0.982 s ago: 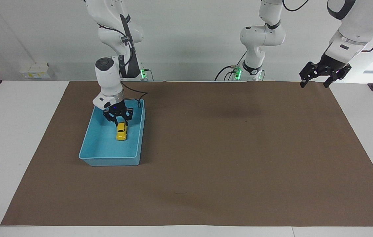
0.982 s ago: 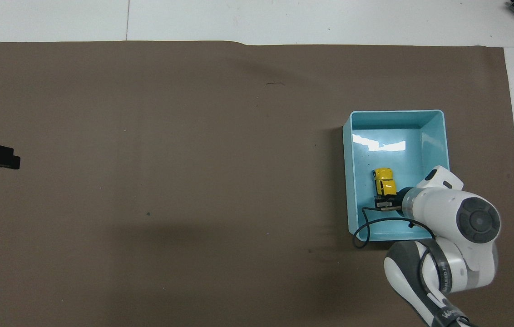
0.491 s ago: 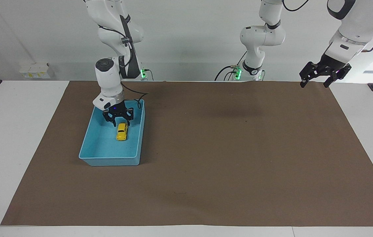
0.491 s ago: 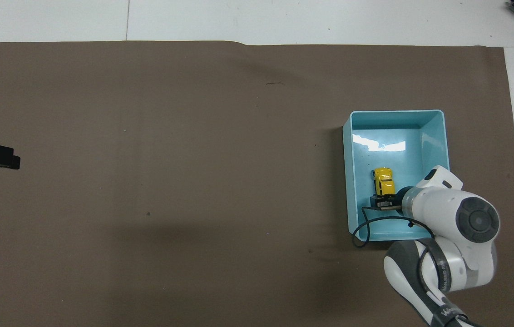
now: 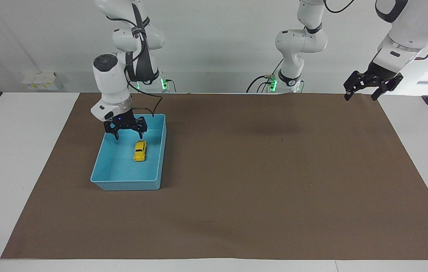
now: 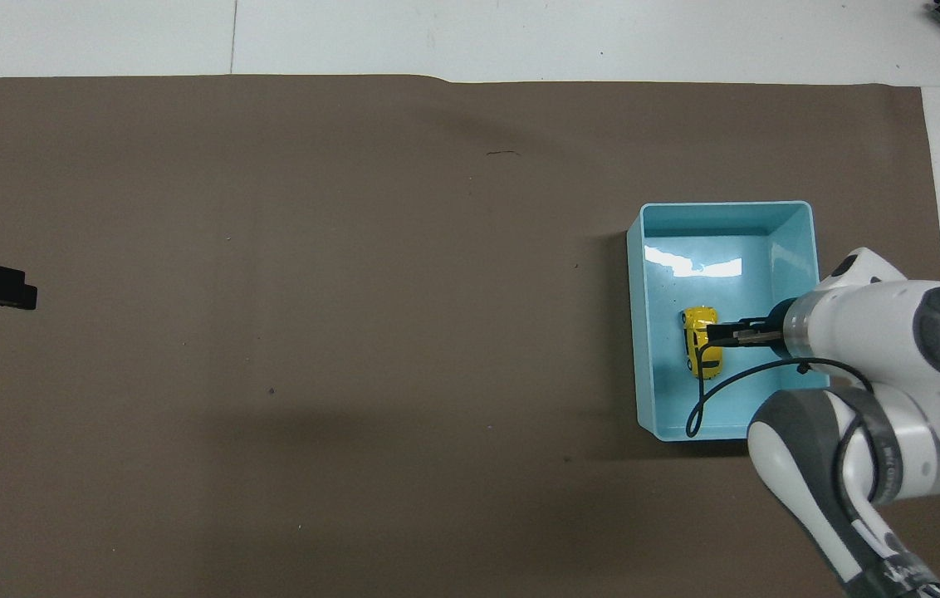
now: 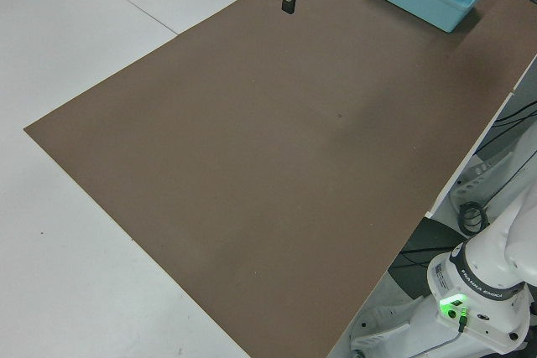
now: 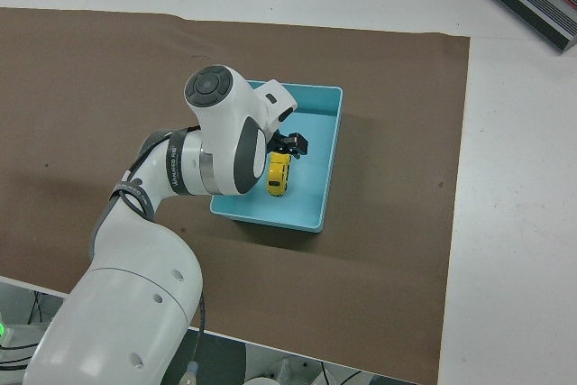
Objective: Wind up and store yellow beetle car
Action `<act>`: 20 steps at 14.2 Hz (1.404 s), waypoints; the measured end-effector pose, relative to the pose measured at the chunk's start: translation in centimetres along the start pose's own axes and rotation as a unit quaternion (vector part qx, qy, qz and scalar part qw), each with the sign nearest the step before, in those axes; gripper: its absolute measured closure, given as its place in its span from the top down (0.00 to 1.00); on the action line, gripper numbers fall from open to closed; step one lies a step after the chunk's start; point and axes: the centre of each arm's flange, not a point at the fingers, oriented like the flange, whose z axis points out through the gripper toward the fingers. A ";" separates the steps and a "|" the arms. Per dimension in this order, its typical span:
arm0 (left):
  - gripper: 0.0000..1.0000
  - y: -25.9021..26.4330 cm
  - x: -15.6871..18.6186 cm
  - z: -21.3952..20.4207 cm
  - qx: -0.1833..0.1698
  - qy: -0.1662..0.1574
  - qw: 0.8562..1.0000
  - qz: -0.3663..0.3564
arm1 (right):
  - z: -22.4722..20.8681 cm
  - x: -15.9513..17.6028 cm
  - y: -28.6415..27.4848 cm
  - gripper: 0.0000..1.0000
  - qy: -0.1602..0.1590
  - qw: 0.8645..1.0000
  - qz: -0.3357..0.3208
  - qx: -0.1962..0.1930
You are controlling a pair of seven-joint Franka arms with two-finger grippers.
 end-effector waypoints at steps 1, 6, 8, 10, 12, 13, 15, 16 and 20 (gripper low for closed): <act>1.00 0.0 0.0 0.0 0.000 0.000 1.000 0.000 | -1.7 0.8 1.0 1.00 -0.004 1.000 0.009 -0.002; 1.00 0.0 0.0 0.0 0.000 0.000 1.000 0.000 | -7.6 3.4 3.6 1.00 -0.027 0.999 0.041 -0.002; 1.00 0.0 0.0 0.0 0.000 0.000 1.000 0.000 | -10.4 4.1 3.9 1.00 -0.041 0.998 0.054 -0.001; 1.00 0.0 0.0 0.0 0.000 0.000 1.000 0.000 | -13.1 4.1 4.1 1.00 -0.056 0.996 0.069 -0.002; 1.00 0.0 0.0 0.0 0.000 0.000 1.000 0.000 | -15.3 4.0 4.3 1.00 -0.066 0.995 0.075 -0.002; 1.00 0.0 0.0 0.0 0.000 0.000 1.000 0.000 | -16.7 3.9 4.3 1.00 -0.070 0.995 0.077 -0.002; 1.00 0.0 0.0 0.0 0.000 0.000 1.000 0.000 | -18.9 3.5 4.2 1.00 -0.080 0.994 0.080 0.014; 1.00 0.0 0.0 0.0 0.000 0.000 1.000 0.000 | -19.6 3.3 4.1 1.00 -0.085 0.993 0.081 0.021; 1.00 0.0 0.0 0.0 0.000 0.000 1.000 0.000 | -20.0 3.6 4.0 1.00 -0.086 0.993 0.081 0.025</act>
